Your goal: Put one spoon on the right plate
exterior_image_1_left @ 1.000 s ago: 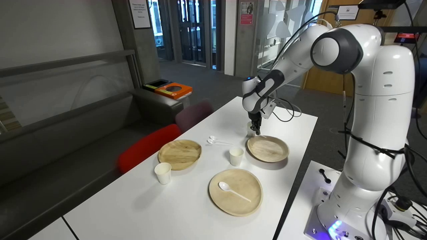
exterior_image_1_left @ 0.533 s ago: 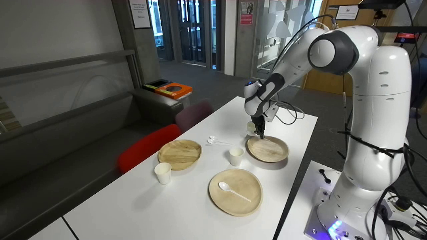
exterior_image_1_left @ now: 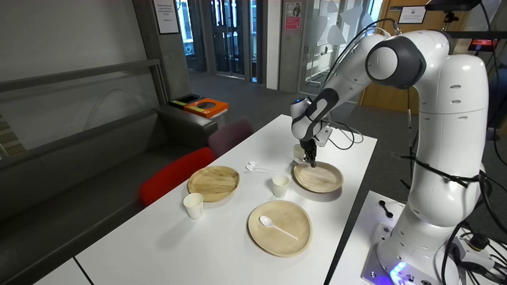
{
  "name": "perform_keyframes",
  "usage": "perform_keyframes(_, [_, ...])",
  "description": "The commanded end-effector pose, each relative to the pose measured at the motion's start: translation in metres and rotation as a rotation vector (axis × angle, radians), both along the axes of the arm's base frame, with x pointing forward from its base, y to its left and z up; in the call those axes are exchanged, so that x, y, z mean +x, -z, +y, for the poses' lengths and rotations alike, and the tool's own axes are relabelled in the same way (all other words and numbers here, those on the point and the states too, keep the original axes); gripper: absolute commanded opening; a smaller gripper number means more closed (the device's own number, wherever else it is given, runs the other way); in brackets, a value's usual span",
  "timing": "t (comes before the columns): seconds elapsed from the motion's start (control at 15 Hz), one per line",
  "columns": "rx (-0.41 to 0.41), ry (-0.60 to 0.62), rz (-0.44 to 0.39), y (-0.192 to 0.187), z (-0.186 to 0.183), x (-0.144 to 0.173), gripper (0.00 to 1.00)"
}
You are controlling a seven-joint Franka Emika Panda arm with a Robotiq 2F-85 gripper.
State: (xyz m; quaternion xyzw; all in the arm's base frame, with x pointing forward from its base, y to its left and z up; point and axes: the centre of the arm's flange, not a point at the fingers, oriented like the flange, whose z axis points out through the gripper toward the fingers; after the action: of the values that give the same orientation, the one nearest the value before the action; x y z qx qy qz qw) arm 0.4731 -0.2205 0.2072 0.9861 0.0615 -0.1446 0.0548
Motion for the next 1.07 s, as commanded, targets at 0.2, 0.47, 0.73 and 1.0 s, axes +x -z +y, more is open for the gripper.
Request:
perform_keyframes(0.2, [0.0, 0.0, 0.0, 0.0, 0.0, 0.0, 0.05])
perform_keyframes(0.47, [-0.004, 0.001, -0.003, 0.006, -0.001, -0.003, 0.01])
perform_keyframes(0.73, [0.003, -0.017, -0.015, 0.025, -0.007, -0.025, 0.01])
perform_keyframes(1.0, [0.021, -0.013, -0.033, 0.037, -0.021, -0.046, 0.01])
